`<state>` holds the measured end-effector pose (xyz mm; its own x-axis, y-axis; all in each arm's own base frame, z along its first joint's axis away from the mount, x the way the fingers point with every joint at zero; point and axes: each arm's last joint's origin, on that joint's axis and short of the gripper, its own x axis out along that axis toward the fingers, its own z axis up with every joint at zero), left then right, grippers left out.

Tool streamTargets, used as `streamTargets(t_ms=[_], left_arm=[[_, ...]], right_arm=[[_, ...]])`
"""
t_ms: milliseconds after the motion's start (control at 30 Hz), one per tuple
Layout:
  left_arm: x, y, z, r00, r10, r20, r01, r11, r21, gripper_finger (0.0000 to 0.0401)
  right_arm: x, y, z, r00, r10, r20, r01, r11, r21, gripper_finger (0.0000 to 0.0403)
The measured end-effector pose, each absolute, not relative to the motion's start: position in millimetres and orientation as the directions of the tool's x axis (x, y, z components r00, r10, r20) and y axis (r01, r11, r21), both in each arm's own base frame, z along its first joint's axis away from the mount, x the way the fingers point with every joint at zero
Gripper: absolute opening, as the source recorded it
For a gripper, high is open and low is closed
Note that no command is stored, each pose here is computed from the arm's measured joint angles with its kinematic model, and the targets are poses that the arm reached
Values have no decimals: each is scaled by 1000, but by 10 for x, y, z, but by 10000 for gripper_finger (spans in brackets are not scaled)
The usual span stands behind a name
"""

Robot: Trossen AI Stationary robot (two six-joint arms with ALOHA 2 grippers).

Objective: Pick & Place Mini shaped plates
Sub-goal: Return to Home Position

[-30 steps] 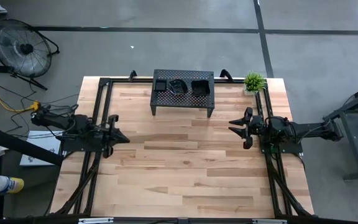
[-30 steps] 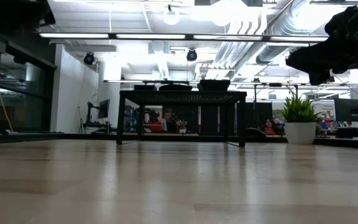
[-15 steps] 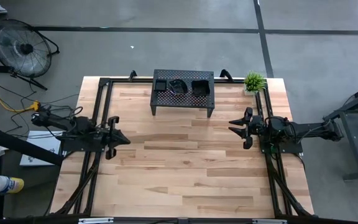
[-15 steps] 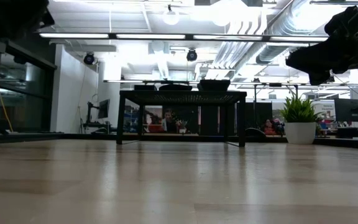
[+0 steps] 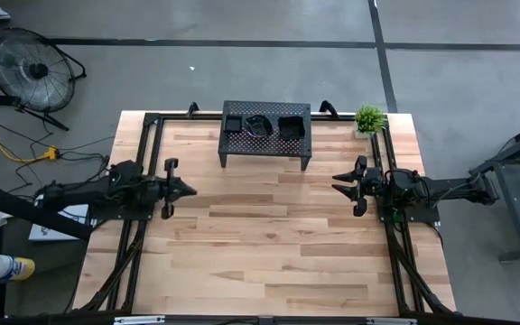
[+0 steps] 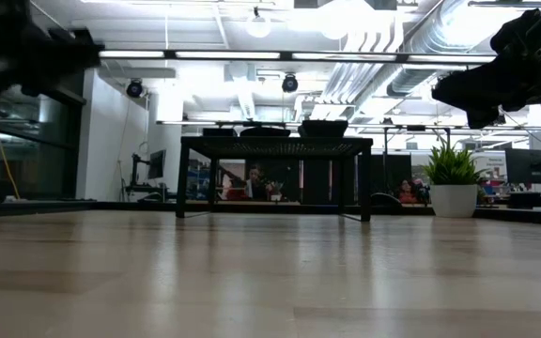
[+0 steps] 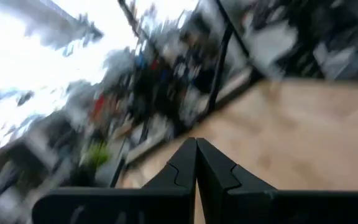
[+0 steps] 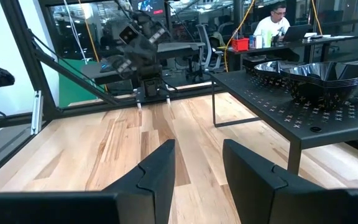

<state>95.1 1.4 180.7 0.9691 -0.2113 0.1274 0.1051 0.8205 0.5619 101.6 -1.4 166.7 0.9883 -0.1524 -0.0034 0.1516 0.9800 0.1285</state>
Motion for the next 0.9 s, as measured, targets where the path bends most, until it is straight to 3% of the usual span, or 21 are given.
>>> streamTargets(t_ms=[233, 900], left_arm=[[952, 112, 1739, 997, -68, 46, 30, 821, 571, 1], [953, 120, 1734, 998, -42, 43, 10, 821, 571, 1]], right_arm=[[1016, -14, 1666, 988, -152, -4, 152, 980, 129, 129], [1016, -14, 1667, 988, -152, -4, 152, 980, 128, 129]])
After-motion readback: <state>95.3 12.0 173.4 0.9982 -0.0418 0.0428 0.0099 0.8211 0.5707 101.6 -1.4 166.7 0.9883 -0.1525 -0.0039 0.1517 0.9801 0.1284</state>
